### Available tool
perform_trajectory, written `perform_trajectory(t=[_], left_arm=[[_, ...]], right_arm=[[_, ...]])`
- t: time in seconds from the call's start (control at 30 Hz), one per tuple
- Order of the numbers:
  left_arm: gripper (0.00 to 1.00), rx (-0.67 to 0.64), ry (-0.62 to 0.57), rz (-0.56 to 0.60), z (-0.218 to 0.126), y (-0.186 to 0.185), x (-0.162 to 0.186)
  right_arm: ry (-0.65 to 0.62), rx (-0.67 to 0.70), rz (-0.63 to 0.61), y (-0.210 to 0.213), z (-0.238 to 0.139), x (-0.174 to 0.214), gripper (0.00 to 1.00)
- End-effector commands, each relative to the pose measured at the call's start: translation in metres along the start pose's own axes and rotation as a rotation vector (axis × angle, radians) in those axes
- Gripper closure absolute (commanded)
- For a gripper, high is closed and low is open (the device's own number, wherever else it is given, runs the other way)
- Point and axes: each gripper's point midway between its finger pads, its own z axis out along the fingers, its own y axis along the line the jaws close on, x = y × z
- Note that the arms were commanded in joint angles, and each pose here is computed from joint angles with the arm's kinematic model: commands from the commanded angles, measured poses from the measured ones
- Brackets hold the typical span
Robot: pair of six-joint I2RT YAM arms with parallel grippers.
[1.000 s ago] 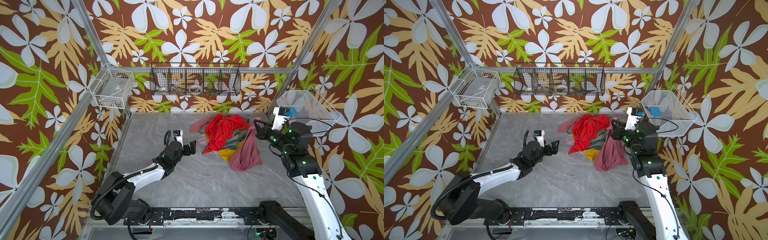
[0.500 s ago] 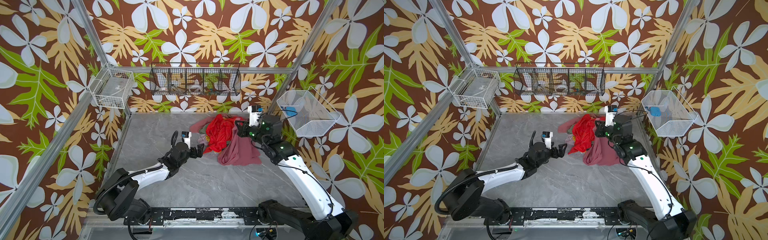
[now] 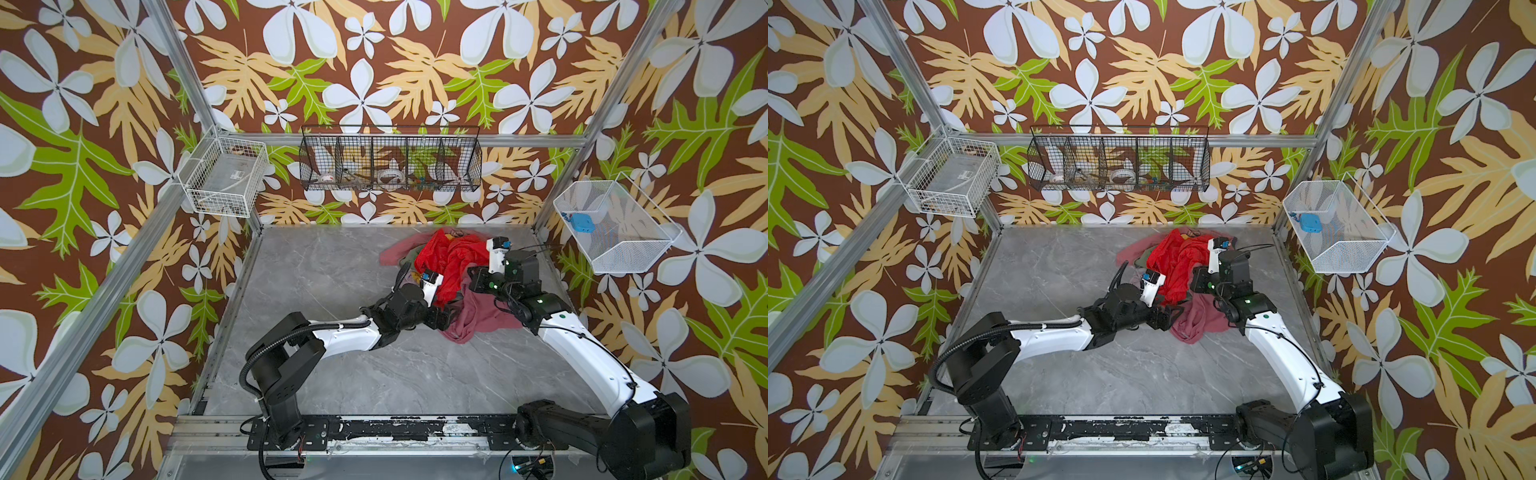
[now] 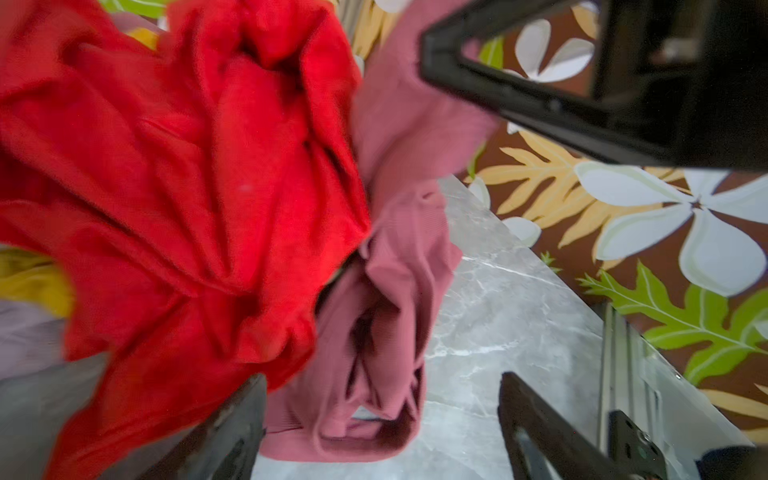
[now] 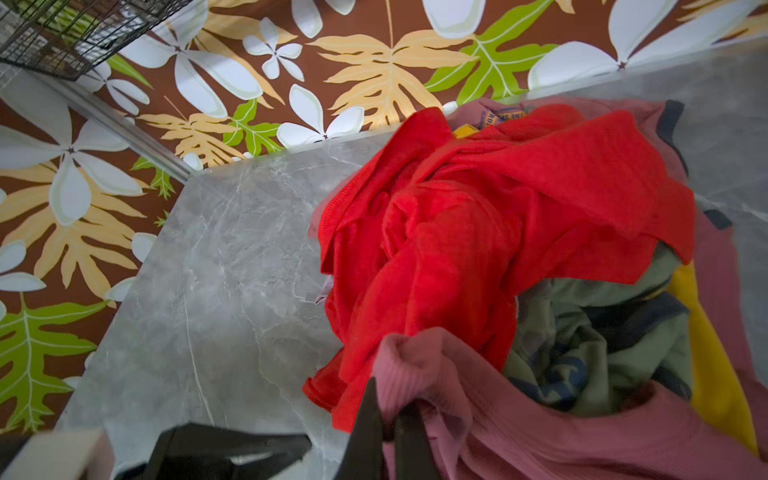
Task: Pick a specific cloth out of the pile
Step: 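Grasp the dusty-rose cloth with the left gripper beside the right gripper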
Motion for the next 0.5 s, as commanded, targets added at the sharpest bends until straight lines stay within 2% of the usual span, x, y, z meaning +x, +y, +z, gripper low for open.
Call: perform_trajectory(t=[0.0,0.2,0.37,0.47], left_arm=[[0.13,-0.005,0.046,-0.011,0.013,-0.012,0.012],[0.12,-0.064,0.091,-0.032,0.04,-0.021,0.034],[0.12,-0.218,0.083,-0.113,0.06,0.006,0.039],[0.12,-0.258,0.088,-0.121,0.07,0.012,0.037]], right_arm=[[-0.044,-0.024,0.057,-0.006,-0.003,-0.008,1.0],[-0.024,0.001,0.057,-0.016,-0.004,0.0,1.0],[-0.023,0.014,0.092,-0.027,-0.004,0.005,1.0],[-0.025,0.024,0.096,-0.032,-0.006,0.004,1.0]])
